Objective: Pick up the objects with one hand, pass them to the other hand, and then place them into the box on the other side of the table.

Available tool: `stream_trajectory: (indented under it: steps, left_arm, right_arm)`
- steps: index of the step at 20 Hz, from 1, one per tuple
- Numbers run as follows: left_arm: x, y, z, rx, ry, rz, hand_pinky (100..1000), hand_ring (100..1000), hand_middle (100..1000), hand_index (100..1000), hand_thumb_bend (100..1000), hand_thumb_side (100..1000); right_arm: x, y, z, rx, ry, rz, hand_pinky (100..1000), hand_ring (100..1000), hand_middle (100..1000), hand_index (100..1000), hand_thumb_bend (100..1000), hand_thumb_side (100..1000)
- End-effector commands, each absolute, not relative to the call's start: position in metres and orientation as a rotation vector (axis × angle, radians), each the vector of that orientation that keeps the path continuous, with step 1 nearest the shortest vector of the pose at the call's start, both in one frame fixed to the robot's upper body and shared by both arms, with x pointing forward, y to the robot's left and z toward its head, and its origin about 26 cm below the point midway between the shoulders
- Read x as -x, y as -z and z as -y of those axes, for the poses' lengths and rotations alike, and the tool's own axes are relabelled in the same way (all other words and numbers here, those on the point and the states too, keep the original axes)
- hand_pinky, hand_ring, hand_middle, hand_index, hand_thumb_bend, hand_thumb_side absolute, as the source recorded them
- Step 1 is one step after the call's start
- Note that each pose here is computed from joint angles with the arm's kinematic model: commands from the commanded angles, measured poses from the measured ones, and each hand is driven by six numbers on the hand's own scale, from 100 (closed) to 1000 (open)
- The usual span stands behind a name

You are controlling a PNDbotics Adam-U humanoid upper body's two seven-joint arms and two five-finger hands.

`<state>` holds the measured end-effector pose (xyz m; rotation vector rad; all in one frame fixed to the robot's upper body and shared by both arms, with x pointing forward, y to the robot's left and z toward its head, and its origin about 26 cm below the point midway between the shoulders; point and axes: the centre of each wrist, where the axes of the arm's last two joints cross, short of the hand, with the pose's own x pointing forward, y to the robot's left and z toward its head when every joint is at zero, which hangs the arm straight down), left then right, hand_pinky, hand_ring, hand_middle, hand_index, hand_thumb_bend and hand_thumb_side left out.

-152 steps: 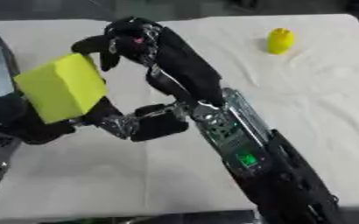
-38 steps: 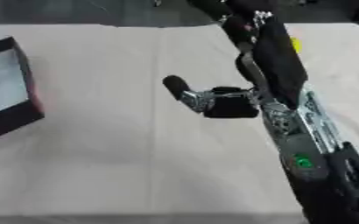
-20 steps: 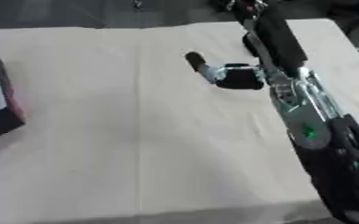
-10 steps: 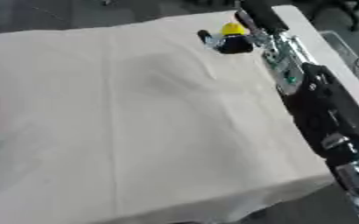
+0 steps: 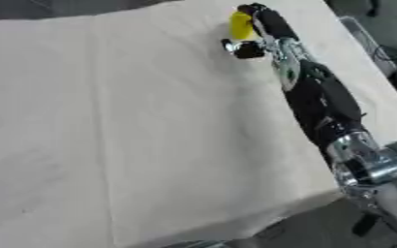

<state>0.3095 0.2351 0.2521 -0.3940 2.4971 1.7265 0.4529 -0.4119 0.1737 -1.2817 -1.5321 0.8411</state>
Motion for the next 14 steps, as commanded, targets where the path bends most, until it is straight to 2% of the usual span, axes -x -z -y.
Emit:
stream_trajectory:
  steps: [1,5,6,7,8,12,14]
  left_arm:
    - [-0.306,-0.259,-0.232,0.393,-1.723,-2.441,846,823,738,877,193,100]
    - [-0.306,-0.259,-0.23,0.393,-1.726,-2.423,852,824,738,875,164,100]
    - [-0.306,-0.259,-0.23,0.392,-1.727,-2.421,856,825,737,875,172,100]
    - [-0.306,-0.259,-0.229,0.39,-1.727,-2.42,856,824,737,874,150,100]
    - [-0.306,-0.259,-0.229,0.388,-1.727,-2.417,857,824,736,874,146,100]
    - [-0.306,-0.259,-0.228,0.383,-1.726,-2.411,858,824,735,872,131,102]
    - [-0.306,-0.258,-0.229,0.384,-1.726,-2.411,861,823,734,871,119,106]
  right_arm:
    - [-0.448,-0.2,0.432,1.419,-0.751,1.516,891,769,835,912,369,477]
    - [-0.445,-0.2,0.441,1.494,-0.666,1.47,884,759,819,899,361,474]
    - [-0.445,-0.199,0.443,1.502,-0.655,1.456,880,752,807,886,357,421]
    - [-0.444,-0.198,0.446,1.508,-0.645,1.442,879,750,805,883,348,462]
    - [-0.443,-0.196,0.448,1.514,-0.637,1.426,873,743,792,869,336,454]
    - [-0.439,-0.189,0.458,1.584,-0.575,1.357,827,659,679,755,277,371]
    - [-0.437,-0.188,0.462,1.648,-0.526,1.329,794,595,595,683,244,300]
